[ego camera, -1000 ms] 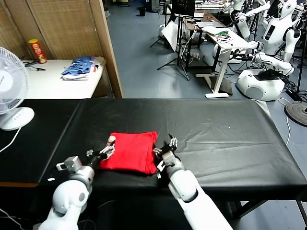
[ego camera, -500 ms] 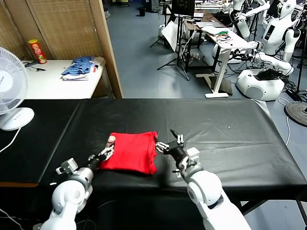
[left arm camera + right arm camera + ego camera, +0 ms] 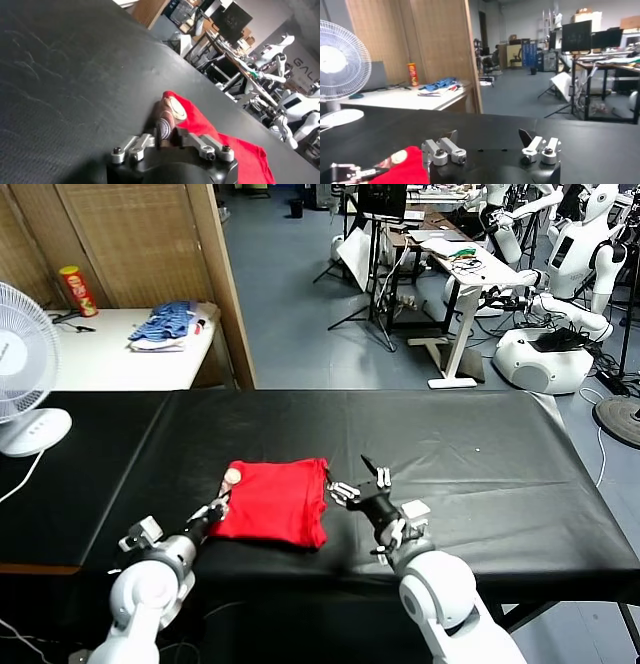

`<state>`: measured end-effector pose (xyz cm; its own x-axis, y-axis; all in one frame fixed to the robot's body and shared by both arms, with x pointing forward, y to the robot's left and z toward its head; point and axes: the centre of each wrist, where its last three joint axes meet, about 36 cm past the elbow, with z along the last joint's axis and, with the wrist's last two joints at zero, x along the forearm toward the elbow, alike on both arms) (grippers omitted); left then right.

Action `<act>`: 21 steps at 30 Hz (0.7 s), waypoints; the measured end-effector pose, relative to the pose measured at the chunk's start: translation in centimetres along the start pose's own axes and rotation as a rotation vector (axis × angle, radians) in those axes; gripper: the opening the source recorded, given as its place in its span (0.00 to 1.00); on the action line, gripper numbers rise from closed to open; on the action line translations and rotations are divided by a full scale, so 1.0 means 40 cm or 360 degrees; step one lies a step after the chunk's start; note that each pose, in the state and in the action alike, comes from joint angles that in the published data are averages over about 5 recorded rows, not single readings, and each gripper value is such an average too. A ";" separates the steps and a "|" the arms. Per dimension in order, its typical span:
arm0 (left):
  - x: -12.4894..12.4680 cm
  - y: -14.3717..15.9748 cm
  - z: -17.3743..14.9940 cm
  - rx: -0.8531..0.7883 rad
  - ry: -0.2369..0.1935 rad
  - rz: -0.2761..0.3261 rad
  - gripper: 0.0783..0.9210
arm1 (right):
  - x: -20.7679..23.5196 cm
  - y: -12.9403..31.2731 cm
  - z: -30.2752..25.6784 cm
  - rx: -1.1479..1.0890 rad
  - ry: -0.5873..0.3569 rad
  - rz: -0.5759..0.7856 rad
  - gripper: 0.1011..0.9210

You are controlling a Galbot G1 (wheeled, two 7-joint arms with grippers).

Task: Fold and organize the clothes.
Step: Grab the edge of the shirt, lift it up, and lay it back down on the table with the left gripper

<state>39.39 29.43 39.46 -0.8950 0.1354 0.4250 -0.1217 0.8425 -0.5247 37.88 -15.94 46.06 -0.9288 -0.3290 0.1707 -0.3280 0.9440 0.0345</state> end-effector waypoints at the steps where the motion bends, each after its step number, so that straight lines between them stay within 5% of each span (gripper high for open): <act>1: 0.002 -0.003 0.000 -0.0043 -0.0010 -0.0009 0.09 | 0.003 0.000 0.001 0.0024 0.0015 0.0041 0.85; 11: 0.043 -0.029 -0.040 -0.0757 -0.0200 -0.0222 0.10 | 0.057 -0.014 0.026 0.0163 0.0115 0.0261 0.85; 21: 0.104 0.032 -0.123 -0.1522 -0.0393 -0.0524 0.10 | 0.097 -0.021 0.028 0.0154 0.0121 0.0327 0.85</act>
<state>37.63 33.66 44.19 -0.9552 -0.1956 0.2221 -0.0811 0.8948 0.4391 34.37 -18.02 45.60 -0.9632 -0.1241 0.2384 -0.1521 0.9830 -0.1026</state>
